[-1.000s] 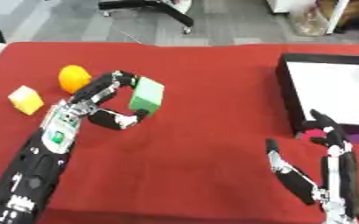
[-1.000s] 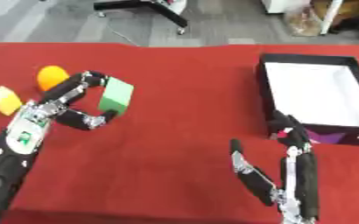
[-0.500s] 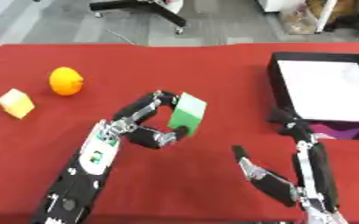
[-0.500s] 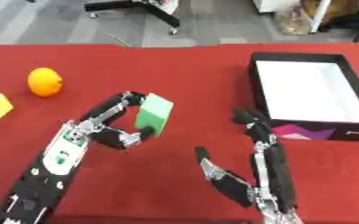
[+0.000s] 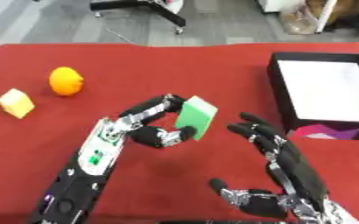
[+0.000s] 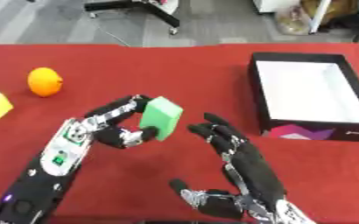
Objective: Pick up the objects with one hand, pass them to the other hand, and then place them into the box on the other side of the table.
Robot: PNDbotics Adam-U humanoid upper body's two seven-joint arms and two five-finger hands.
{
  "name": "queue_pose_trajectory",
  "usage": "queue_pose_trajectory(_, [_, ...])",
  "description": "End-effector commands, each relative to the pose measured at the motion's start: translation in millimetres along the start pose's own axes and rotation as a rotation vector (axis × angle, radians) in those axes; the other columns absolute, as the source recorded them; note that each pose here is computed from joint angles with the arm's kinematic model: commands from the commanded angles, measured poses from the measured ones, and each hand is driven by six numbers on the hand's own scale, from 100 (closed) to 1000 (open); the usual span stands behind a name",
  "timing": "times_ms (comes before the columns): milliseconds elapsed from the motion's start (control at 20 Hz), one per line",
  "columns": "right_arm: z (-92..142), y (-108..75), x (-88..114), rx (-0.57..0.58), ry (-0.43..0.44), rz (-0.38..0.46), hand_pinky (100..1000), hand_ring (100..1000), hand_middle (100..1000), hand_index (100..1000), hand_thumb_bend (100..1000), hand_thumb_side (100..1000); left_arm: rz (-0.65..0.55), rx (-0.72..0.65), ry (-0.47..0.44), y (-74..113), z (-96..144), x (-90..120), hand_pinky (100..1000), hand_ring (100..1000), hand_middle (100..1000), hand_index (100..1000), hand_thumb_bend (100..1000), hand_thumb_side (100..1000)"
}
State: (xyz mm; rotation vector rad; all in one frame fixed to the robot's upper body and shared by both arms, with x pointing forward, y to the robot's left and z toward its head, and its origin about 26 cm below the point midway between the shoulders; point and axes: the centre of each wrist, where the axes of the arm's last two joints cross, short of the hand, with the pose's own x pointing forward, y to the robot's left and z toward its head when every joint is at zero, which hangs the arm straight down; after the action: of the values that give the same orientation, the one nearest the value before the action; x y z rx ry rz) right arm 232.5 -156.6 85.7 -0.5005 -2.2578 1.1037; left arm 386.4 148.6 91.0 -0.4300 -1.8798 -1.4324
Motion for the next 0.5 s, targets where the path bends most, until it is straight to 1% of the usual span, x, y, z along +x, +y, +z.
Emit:
queue_pose_trajectory(50, [-2, -10.8, -1, 0.031, -0.068, 0.04, 796, 964, 792, 900, 555, 359, -0.017, -0.052, -0.02, 18.3, 4, 11, 660, 580, 524, 602, 100, 708])
queue_pose_trajectory(300, [-4, -14.2, -3, 0.036, -0.102, 0.082, 830, 976, 821, 916, 567, 358, 0.037, -0.095, -0.009, 28.6, 15, 16, 661, 584, 527, 604, 100, 726])
queue_pose_trajectory(500, [-8, -16.1, -3, 0.021, -0.123, 0.128, 854, 978, 856, 931, 562, 365, 0.098, -0.127, 0.001, 31.0, 23, 16, 661, 585, 527, 604, 100, 749])
